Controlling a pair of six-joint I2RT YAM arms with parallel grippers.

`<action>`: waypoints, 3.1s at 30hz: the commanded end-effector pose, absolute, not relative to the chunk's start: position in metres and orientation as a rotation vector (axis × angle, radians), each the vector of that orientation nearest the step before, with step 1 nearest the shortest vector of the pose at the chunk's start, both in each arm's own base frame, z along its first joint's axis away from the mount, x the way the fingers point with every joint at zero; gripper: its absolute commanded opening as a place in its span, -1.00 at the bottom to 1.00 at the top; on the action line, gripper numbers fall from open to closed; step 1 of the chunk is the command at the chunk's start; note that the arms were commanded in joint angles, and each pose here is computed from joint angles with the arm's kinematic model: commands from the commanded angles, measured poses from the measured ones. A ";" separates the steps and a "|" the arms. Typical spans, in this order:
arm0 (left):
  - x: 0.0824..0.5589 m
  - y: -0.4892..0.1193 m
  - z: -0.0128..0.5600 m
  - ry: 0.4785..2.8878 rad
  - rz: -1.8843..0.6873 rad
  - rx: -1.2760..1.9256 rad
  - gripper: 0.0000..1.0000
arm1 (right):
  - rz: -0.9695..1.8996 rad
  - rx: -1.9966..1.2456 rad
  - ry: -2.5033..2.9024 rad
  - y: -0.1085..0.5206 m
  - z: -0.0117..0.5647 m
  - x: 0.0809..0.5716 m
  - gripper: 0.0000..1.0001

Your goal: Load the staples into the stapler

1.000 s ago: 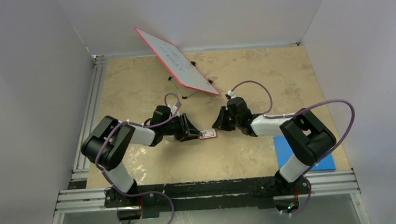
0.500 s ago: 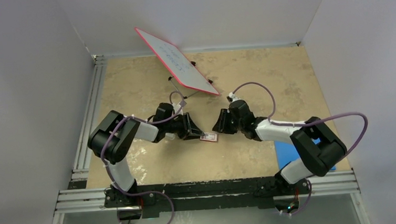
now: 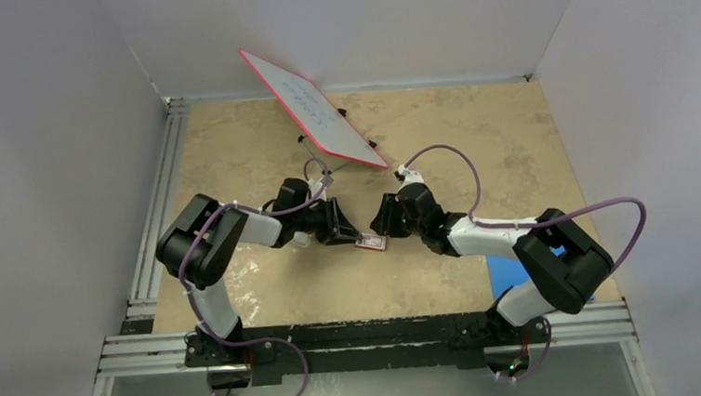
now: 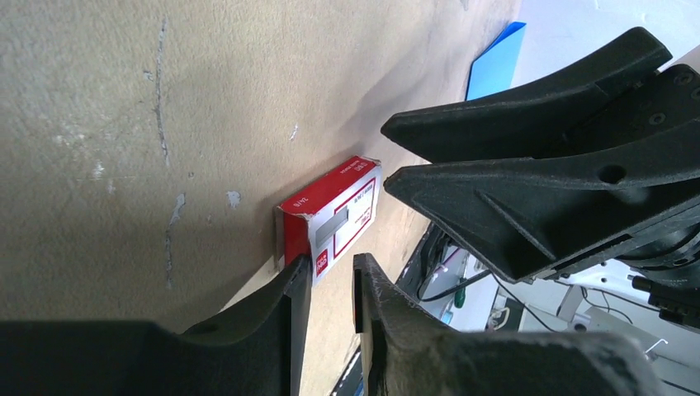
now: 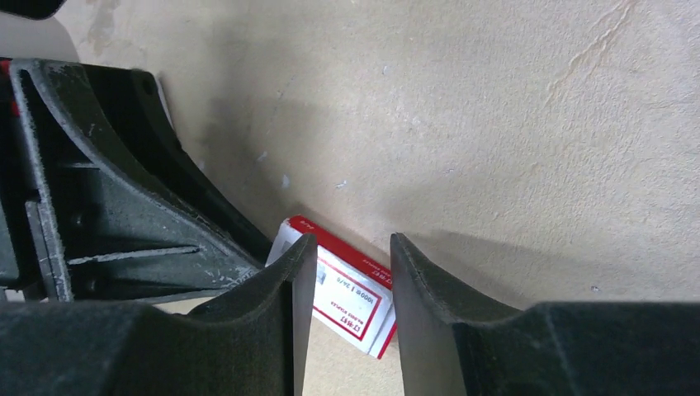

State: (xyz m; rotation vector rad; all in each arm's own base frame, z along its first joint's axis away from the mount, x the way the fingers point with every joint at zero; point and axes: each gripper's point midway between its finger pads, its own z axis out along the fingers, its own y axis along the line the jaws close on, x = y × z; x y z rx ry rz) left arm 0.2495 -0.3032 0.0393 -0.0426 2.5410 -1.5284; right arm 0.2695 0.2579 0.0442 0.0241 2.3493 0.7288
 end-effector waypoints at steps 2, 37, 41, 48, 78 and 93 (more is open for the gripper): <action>0.259 -0.305 0.041 2.517 -1.509 0.016 -0.51 | 0.723 0.008 2.360 0.262 0.043 0.274 -0.14; 0.264 -0.298 0.050 2.465 -1.583 0.143 -0.41 | 0.627 -0.298 2.273 0.274 0.046 0.240 0.43; 0.263 -0.298 0.049 2.472 -1.581 0.135 -0.40 | 0.625 -0.336 2.298 0.276 0.038 0.234 0.43; 0.260 -0.295 0.043 2.503 -1.560 0.100 -0.39 | 0.593 -0.429 2.350 0.290 0.023 0.221 0.33; 0.258 -0.285 0.051 2.479 -1.619 0.098 -0.41 | 0.340 -0.751 2.402 0.316 0.027 0.200 0.21; 0.250 -0.286 0.047 2.507 -1.676 0.103 -0.51 | 0.254 -0.818 2.335 0.316 0.021 0.215 -0.06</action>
